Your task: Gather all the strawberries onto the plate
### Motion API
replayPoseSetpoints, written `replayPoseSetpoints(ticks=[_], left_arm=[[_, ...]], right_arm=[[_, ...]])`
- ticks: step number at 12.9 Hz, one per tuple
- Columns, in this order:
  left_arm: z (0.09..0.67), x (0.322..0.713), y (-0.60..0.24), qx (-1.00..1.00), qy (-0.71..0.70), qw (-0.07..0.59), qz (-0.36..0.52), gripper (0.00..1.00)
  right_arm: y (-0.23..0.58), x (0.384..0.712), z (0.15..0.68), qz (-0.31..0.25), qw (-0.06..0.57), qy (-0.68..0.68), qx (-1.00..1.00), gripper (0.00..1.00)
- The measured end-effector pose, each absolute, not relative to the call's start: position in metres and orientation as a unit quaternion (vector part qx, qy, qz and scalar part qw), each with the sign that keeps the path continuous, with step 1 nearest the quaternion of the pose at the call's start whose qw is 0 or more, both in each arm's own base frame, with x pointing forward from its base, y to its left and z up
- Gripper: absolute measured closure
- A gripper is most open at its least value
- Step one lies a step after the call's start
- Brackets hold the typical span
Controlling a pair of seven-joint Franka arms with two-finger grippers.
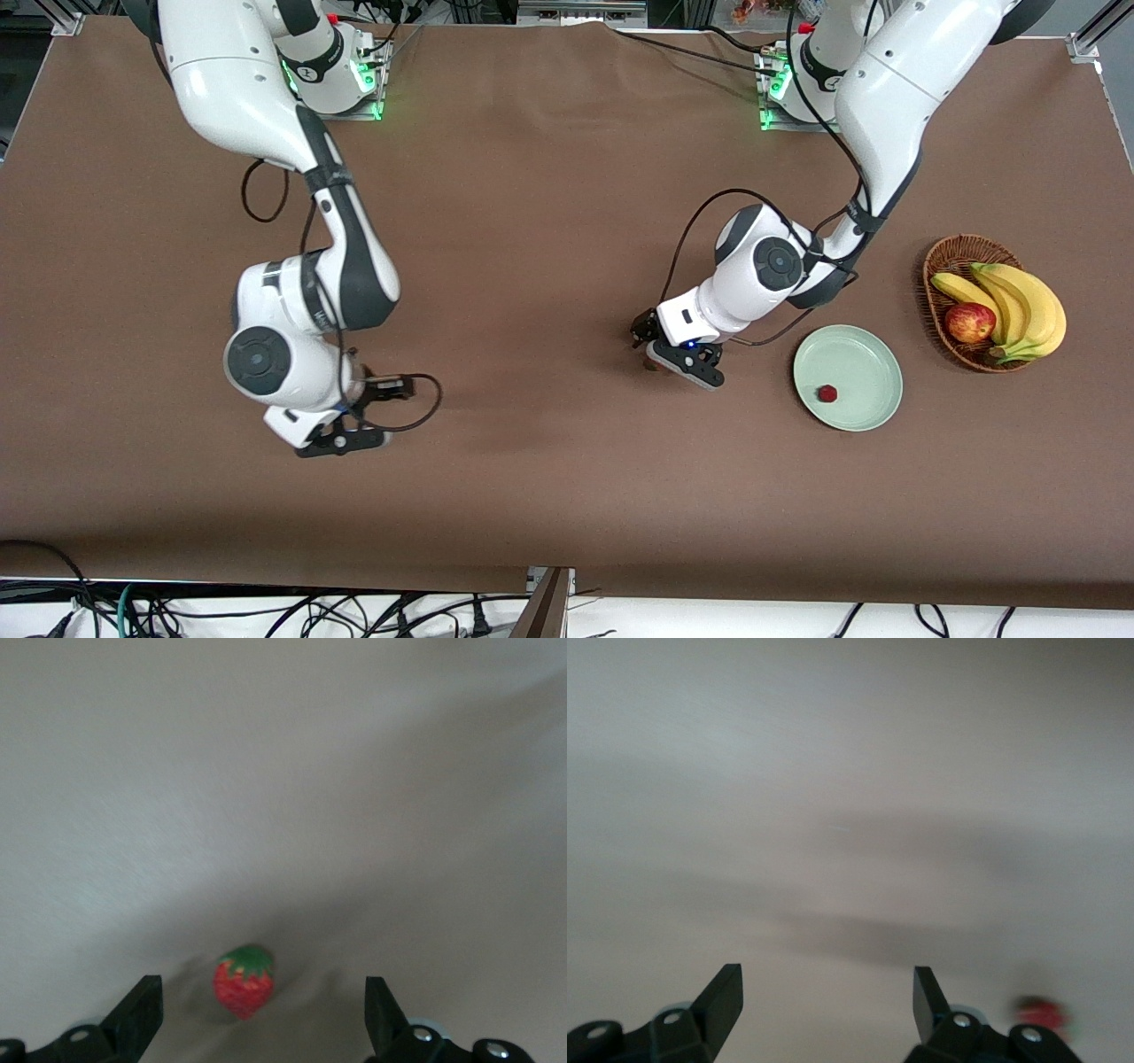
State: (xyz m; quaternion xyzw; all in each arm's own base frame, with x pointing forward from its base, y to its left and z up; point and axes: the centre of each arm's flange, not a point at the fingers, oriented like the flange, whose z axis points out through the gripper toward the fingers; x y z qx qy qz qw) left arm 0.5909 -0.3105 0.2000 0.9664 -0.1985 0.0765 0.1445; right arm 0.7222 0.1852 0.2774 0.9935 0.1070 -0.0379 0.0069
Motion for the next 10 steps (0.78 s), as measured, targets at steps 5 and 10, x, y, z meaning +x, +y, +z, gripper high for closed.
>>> replayPoseSetpoints(ticks=[5, 10], left_arm=[[0.180, 0.579, -0.314, 0.965, -0.204, 0.128, 0.099, 0.00], [0.167, 0.579, -0.307, 0.965, -0.201, 0.128, 0.111, 0.32]], right_arm=[[0.091, 0.719, 0.240, -0.080, 0.013, 0.135, 0.988, 0.14], [0.063, 0.700, 0.198, -0.097, 0.014, 0.128, 0.987, 0.14]])
